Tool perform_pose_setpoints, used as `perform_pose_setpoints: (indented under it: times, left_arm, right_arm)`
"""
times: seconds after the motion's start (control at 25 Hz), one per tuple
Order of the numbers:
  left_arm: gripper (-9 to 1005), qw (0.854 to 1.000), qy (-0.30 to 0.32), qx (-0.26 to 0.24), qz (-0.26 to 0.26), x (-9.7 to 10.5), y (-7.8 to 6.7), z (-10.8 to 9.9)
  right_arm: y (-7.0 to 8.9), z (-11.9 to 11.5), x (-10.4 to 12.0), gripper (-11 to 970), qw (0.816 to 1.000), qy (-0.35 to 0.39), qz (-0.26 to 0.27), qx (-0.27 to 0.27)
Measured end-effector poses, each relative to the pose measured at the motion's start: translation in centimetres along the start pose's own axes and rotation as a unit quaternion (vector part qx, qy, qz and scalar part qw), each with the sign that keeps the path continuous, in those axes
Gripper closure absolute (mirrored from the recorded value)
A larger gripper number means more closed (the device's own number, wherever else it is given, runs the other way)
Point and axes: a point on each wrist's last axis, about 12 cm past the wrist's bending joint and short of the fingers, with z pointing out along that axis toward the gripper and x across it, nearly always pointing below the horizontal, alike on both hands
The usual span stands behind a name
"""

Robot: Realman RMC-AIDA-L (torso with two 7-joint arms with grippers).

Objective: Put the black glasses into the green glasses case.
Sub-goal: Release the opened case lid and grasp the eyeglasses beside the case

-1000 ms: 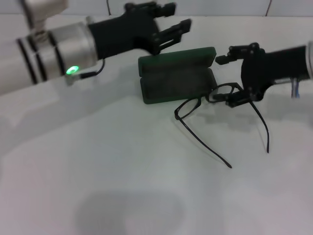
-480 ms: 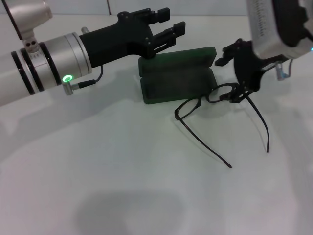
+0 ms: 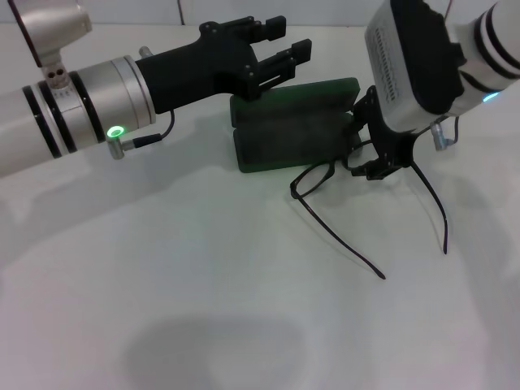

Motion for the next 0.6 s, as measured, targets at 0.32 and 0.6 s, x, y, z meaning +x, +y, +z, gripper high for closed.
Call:
perform_pose_setpoints:
  times: [0.32,0.6]
  left_arm:
    - [485,1.0,0.0,0.002,0.002,0.0,0.0,0.1]
    - [483,1.0,0.0,0.003,0.004,-0.1,0.0,0.2]
  right_arm:
    - [0.0,1.2,-0.1,363,1.0,0.007,-0.005,0.005]
    - [0.3,2.4,-0.8,389,1.0,0.009,-0.02,0.004]
